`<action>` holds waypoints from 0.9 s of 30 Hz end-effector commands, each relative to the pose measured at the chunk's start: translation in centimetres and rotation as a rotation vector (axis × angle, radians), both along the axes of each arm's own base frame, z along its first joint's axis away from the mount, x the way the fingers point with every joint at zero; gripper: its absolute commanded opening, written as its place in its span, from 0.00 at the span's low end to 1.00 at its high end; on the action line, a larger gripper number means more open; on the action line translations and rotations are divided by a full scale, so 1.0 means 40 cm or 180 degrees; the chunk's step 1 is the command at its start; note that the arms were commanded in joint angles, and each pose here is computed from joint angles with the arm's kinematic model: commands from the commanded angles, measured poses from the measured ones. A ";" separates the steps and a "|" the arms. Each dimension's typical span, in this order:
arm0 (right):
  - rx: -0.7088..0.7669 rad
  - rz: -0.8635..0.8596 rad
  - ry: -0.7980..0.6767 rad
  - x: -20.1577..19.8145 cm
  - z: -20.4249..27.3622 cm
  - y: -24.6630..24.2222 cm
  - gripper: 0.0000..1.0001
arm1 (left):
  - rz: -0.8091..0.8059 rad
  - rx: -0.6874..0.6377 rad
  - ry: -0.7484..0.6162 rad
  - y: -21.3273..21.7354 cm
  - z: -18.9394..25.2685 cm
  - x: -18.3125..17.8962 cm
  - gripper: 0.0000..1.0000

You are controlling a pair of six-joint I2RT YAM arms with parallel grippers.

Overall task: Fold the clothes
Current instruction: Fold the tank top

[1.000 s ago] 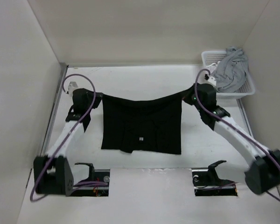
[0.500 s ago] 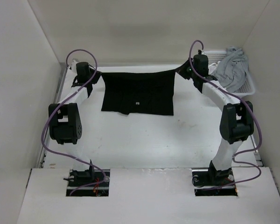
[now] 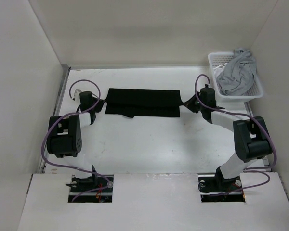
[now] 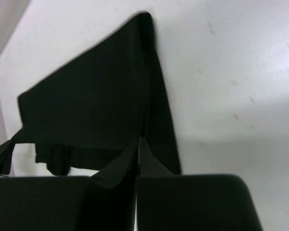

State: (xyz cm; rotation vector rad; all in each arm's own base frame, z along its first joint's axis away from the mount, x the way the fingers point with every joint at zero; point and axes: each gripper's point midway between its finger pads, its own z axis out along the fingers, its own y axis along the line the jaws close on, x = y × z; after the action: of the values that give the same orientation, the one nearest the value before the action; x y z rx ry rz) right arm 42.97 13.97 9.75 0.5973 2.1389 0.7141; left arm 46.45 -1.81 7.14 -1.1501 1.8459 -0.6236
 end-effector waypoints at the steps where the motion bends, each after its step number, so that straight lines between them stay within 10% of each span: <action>1: 0.0115 -0.0092 -0.0349 -0.001 0.056 0.000 0.00 | 0.0043 -0.0053 -0.0527 0.000 0.109 -0.008 0.00; 12: 0.0114 -0.0156 0.0171 -0.122 -0.111 0.007 0.01 | -0.0024 -0.0129 -0.0387 -0.007 -0.006 -0.147 0.05; 21: 0.0262 0.0008 0.0001 -0.125 -0.076 0.023 0.53 | -0.0028 -0.0023 -0.0770 -0.011 0.126 -0.199 0.18; 27: 0.0361 -0.0022 0.0211 -0.115 -0.125 0.029 0.57 | -0.0602 0.0327 -0.0912 -0.224 0.217 -0.178 0.18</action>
State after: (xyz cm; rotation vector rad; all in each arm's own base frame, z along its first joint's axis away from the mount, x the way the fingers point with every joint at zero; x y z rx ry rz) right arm 36.94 14.69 4.11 0.6881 2.2055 0.7705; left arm 38.31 -7.60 13.81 -0.8998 1.7130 -0.7655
